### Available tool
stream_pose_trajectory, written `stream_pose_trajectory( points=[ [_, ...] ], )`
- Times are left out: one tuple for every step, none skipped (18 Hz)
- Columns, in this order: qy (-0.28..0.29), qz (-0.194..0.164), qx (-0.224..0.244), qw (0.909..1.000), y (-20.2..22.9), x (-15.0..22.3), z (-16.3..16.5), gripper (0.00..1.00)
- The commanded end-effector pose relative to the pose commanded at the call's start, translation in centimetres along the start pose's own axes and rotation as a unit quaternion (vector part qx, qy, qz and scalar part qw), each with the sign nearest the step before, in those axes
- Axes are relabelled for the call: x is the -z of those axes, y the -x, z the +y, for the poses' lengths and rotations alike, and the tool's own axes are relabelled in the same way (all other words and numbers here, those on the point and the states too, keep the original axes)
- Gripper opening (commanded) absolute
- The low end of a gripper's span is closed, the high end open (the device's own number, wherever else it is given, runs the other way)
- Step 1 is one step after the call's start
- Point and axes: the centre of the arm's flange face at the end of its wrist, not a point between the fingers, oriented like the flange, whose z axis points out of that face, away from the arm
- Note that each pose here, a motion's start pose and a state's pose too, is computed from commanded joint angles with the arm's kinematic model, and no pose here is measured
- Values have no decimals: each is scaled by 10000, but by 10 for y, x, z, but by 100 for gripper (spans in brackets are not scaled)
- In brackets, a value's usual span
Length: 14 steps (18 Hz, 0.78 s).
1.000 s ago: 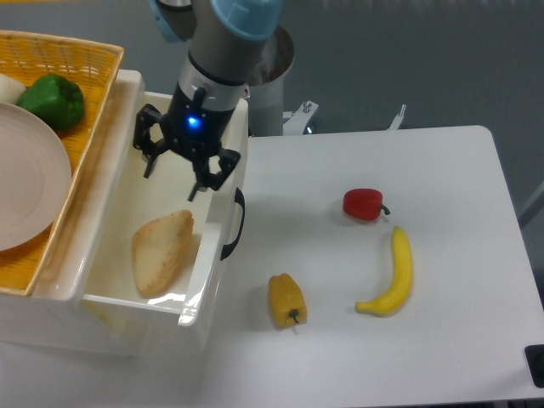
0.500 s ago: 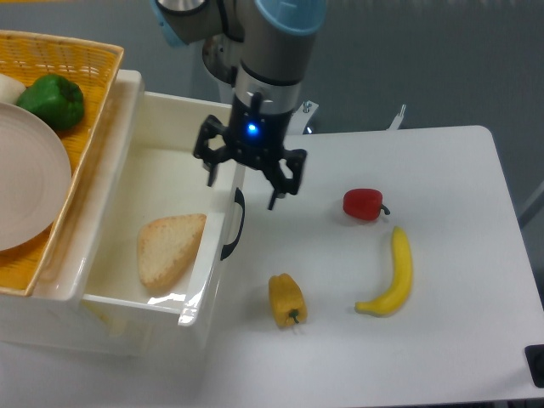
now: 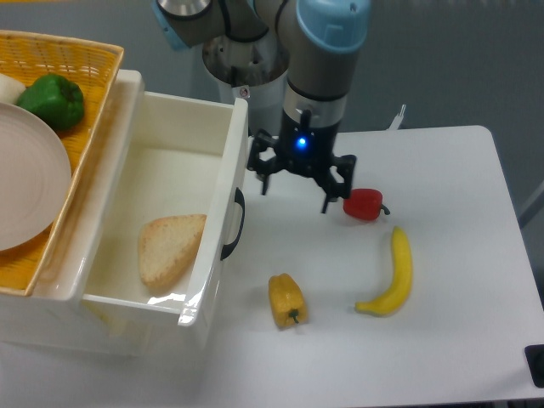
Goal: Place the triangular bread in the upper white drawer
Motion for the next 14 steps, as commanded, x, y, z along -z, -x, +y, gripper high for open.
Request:
stream_pose_trajectory(
  points=[
    [23, -8, -191, 9998, 1, -1, 0, 100],
    [49, 12, -368, 9993, 4, -6, 0, 100],
    [73, 6, -499, 9987, 6, -7, 0, 100],
    [95, 10, -591, 9982, 8, -10, 0, 100],
    [170, -2, -654, 9977, 11, -14, 1, 100],
    [245, -55, -761, 9968, 15, -17, 2, 100],
    [346, -79, -892, 9954, 17, -22, 3, 100],
    [387, -72, -993, 9943, 18, -24, 4, 100],
    [402, -59, -1085, 9933, 18, -26, 5, 100],
    [415, -20, -1140, 9926, 19, -31, 4, 100],
    [414, -19, -1163, 9924, 19, -33, 2, 100],
    [421, -22, -1163, 9923, 19, -33, 2, 100],
    [428, -9, -1179, 9921, 19, -35, 2, 100],
    [431, -2, -1172, 9922, 18, -35, 2, 100]
  ],
)
